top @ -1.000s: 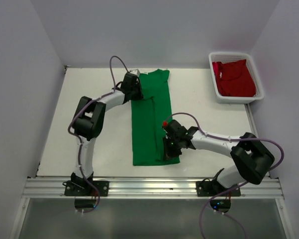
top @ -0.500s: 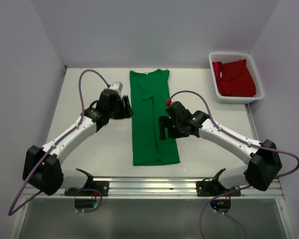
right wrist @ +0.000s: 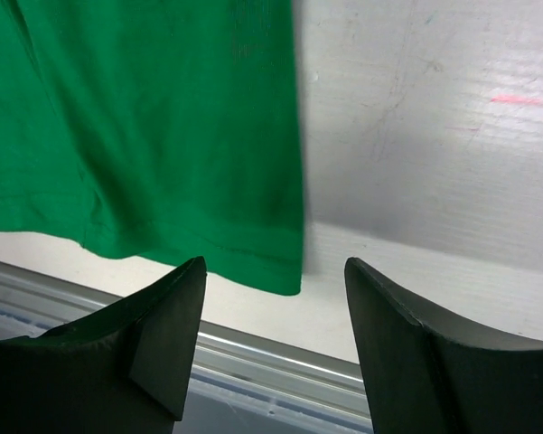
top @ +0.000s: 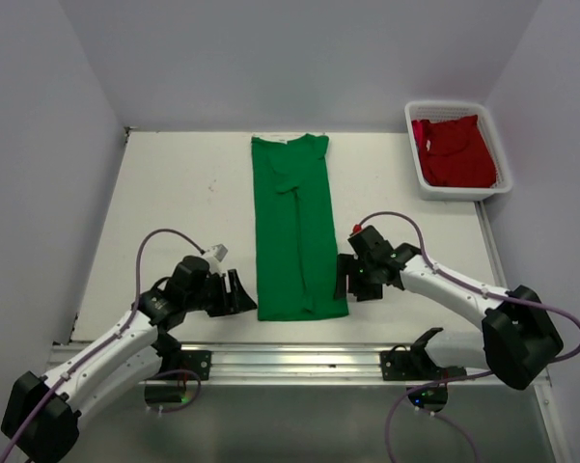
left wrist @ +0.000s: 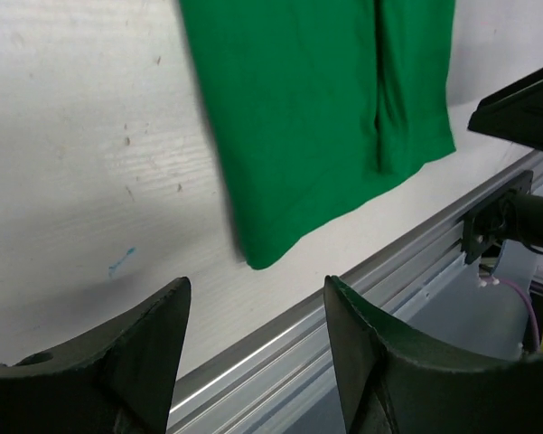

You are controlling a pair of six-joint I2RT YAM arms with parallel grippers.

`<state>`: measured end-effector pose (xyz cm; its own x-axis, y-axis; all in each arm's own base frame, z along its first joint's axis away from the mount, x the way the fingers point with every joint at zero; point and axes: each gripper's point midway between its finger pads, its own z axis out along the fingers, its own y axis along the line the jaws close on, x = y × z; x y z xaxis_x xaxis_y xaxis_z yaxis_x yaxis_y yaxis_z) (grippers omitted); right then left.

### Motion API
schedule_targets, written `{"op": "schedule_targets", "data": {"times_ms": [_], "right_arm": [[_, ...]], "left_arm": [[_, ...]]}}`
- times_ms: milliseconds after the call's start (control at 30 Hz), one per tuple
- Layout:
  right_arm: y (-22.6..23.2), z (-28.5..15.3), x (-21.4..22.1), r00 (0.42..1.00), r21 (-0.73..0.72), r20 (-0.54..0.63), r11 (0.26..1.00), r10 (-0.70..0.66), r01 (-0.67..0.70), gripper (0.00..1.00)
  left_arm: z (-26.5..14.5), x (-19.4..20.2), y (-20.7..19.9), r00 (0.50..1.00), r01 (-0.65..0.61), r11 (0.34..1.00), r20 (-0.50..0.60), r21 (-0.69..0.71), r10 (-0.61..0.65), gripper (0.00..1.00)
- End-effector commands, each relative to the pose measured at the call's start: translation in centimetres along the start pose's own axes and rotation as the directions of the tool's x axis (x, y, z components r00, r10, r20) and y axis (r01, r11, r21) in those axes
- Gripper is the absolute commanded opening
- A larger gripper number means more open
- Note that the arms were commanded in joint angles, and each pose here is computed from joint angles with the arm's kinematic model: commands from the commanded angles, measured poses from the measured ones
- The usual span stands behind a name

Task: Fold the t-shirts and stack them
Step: Grab the bottom of the folded rectangular tshirt with both arms

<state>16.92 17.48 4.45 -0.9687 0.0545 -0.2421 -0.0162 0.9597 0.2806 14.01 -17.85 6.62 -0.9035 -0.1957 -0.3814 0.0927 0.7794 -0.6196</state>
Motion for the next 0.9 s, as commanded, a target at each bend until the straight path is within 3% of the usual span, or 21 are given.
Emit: {"op": "schedule_targets", "data": {"times_ms": [0, 333, 667, 767, 800, 867], "right_arm": [[1.4, 0.2, 0.2, 0.999, -0.104, 0.003, 0.993, 0.054, -0.053, 0.66], [0.8, 2.2, 2.6, 0.986, -0.135, -0.065, 0.977, 0.155, -0.163, 0.56], [0.3, 2.8, 3.6, 0.977, -0.134, -0.077, 0.969, 0.197, -0.206, 0.39], [0.3, 2.7, 3.5, 0.978, -0.135, -0.073, 0.97, 0.195, -0.204, 0.28], [0.2, 2.7, 3.5, 0.978, -0.132, -0.072, 0.97, 0.197, -0.205, 0.23], [0.1, 2.7, 3.5, 0.978, -0.128, -0.069, 0.971, 0.195, -0.202, 0.18]], "left_arm": [[1.1, 2.8, 0.0, 0.993, 0.085, 0.993, -0.09, 0.084, -0.077, 0.65], [3.0, 5.3, 2.5, 0.982, 0.143, 0.988, -0.133, 0.051, -0.135, 0.65], [4.5, 5.7, 3.7, 0.975, 0.17, 0.985, -0.147, -0.008, -0.169, 0.62], [5.1, 5.3, 3.5, 0.978, 0.161, 0.987, -0.136, -0.002, -0.16, 0.51], [5.2, 5.3, 3.5, 0.978, 0.161, 0.987, -0.135, -0.004, -0.161, 0.39], [5.5, 5.4, 3.6, 0.978, 0.156, 0.988, -0.137, -0.006, -0.156, 0.28]]}}
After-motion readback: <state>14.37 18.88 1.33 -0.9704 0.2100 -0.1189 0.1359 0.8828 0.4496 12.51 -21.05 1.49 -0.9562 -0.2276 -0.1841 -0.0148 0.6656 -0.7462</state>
